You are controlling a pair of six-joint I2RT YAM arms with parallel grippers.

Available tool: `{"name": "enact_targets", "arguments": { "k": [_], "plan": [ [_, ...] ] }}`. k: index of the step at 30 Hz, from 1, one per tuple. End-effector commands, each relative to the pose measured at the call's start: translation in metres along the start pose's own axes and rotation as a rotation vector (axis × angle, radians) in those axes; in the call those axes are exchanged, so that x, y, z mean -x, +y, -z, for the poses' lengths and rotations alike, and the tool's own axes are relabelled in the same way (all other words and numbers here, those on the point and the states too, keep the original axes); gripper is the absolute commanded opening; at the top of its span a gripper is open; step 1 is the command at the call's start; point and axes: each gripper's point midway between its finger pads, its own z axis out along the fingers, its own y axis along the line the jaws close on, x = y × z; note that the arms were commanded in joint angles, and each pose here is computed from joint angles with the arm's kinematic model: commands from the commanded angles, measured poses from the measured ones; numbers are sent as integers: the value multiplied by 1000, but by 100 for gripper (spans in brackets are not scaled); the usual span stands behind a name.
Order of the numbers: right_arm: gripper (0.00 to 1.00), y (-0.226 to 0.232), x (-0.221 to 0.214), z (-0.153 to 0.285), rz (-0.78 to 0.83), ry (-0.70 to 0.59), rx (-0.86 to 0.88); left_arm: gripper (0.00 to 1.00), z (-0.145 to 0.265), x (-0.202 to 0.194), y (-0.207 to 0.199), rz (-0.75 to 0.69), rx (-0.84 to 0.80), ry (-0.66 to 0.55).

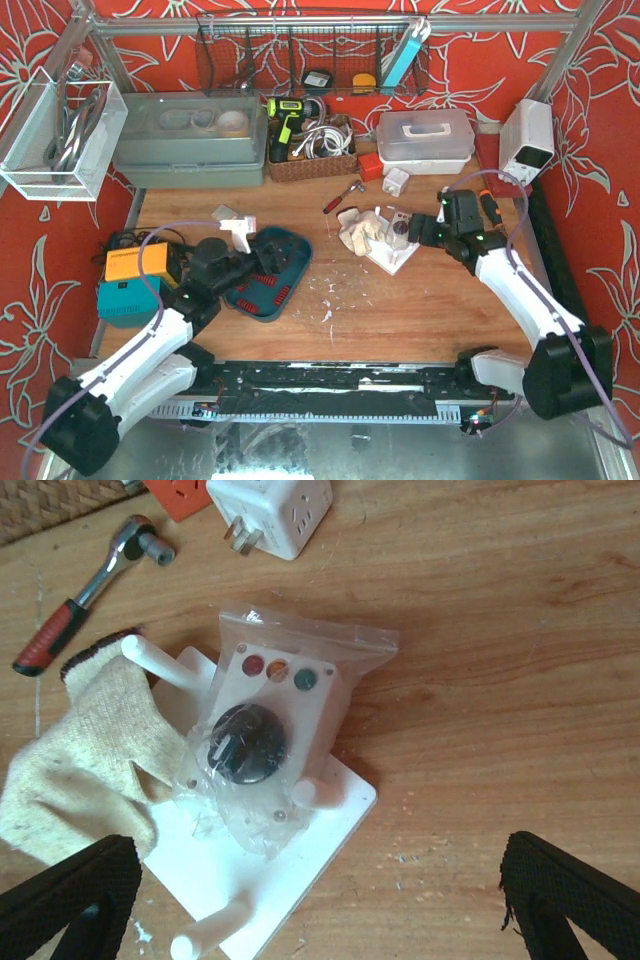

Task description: Install the large spring

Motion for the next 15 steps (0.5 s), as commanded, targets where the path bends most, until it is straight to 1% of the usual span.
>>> {"name": "enact_targets", "arguments": {
  "k": [1,4,7,10,13,15],
  "plan": [
    [98,7,14,-10,40,-12,-73,100,-13,-20,-12,-95,-6,31],
    [96,11,18,-21,61,6,-112,99,-20,-36,-23,-166,2,64],
    [94,16,21,-31,86,25,-136,97,-24,-46,-26,-254,72,103],
    [94,20,22,-43,102,41,-158,96,-21,-47,-23,-291,123,92],
    [95,20,22,-56,115,75,-191,97,-19,-49,-22,-329,152,88],
    [96,18,18,-69,122,111,-217,100,-18,-55,-32,-366,111,95]
  ]
}}
